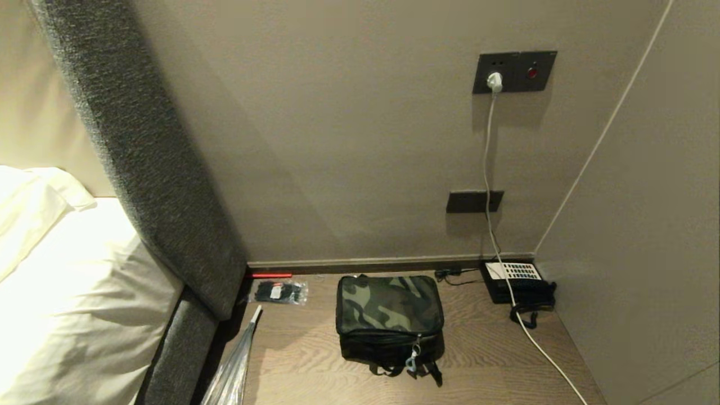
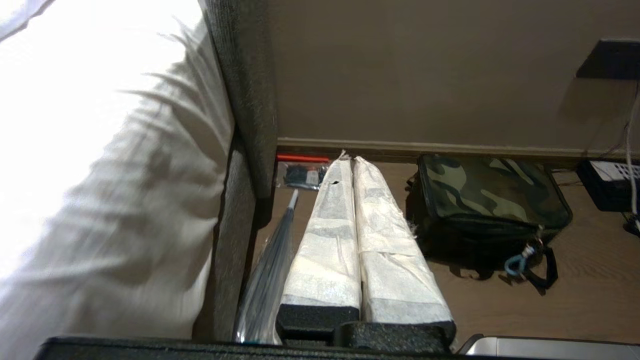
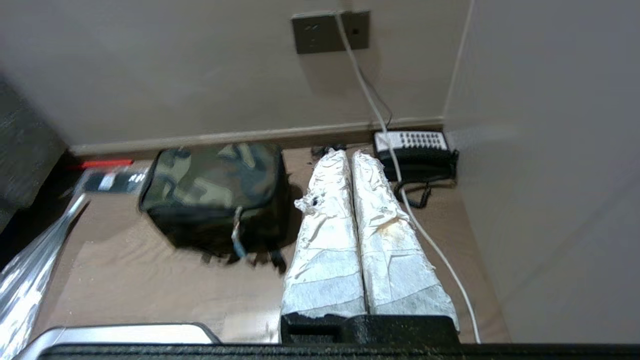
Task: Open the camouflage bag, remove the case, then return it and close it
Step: Open the top of the storage box
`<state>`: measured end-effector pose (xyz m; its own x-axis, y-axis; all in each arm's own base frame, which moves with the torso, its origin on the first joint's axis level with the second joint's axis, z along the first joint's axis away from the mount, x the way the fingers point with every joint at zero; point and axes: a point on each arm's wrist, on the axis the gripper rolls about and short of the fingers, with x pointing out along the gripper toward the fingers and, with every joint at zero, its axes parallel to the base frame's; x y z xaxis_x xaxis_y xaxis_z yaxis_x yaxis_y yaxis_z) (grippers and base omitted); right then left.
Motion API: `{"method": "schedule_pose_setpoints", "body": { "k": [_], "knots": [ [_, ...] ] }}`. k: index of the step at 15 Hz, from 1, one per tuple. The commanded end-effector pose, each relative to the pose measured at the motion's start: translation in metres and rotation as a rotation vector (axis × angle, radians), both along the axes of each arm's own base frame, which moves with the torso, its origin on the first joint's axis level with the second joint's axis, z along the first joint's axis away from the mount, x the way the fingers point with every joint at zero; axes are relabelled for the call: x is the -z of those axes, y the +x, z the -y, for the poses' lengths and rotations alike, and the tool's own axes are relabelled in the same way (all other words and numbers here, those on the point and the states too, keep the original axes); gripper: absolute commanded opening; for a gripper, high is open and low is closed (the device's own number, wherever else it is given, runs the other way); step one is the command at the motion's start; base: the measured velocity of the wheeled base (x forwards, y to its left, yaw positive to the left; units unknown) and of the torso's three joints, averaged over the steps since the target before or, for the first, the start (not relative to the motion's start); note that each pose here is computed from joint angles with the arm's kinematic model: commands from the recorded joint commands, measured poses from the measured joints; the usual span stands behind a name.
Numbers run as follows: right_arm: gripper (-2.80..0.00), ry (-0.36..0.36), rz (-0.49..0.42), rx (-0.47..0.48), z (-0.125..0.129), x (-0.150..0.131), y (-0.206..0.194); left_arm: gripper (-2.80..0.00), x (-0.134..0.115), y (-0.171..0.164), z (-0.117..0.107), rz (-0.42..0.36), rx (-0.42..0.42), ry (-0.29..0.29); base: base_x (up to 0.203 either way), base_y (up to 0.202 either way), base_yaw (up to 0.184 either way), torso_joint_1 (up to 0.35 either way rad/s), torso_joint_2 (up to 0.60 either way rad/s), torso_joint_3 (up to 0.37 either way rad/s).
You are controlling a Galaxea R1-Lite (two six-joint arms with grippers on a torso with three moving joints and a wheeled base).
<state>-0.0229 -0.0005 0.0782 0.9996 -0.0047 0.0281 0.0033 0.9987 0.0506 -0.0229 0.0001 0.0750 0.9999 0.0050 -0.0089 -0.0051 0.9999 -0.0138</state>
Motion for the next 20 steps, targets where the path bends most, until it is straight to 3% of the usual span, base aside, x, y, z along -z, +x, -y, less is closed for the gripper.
{"method": "schedule_pose_setpoints", "body": {
  "k": [1, 6, 14, 20],
  "knots": [
    [-2.80, 0.001, 0.021, 0.000, 0.0000, 0.0032, -0.0015, -2.80, 0.0002, -0.0001, 0.0000, 0.001, -0.001, 0.000, 0.197, 0.000, 0.001, 0.001, 0.00, 0.003],
    [-2.80, 0.001, 0.021, 0.000, 0.0000, 0.0032, -0.0015, -2.80, 0.0002, -0.0001, 0.0000, 0.001, 0.000, -0.003, 0.095, 0.000, 0.000, 0.001, 0.00, 0.001],
    [-2.80, 0.001, 0.021, 0.000, 0.0000, 0.0032, -0.0015, -2.80, 0.0002, -0.0001, 0.0000, 0.000, -0.001, 0.002, -0.168, 0.000, 0.000, 0.003, 0.00, 0.003],
    [-2.80, 0.001, 0.021, 0.000, 0.0000, 0.0032, -0.0015, -2.80, -0.0001, -0.0001, 0.0000, 0.004, -0.001, 0.000, 0.001, 0.010, -0.001, 0.000, 0.00, 0.000]
  ]
}}
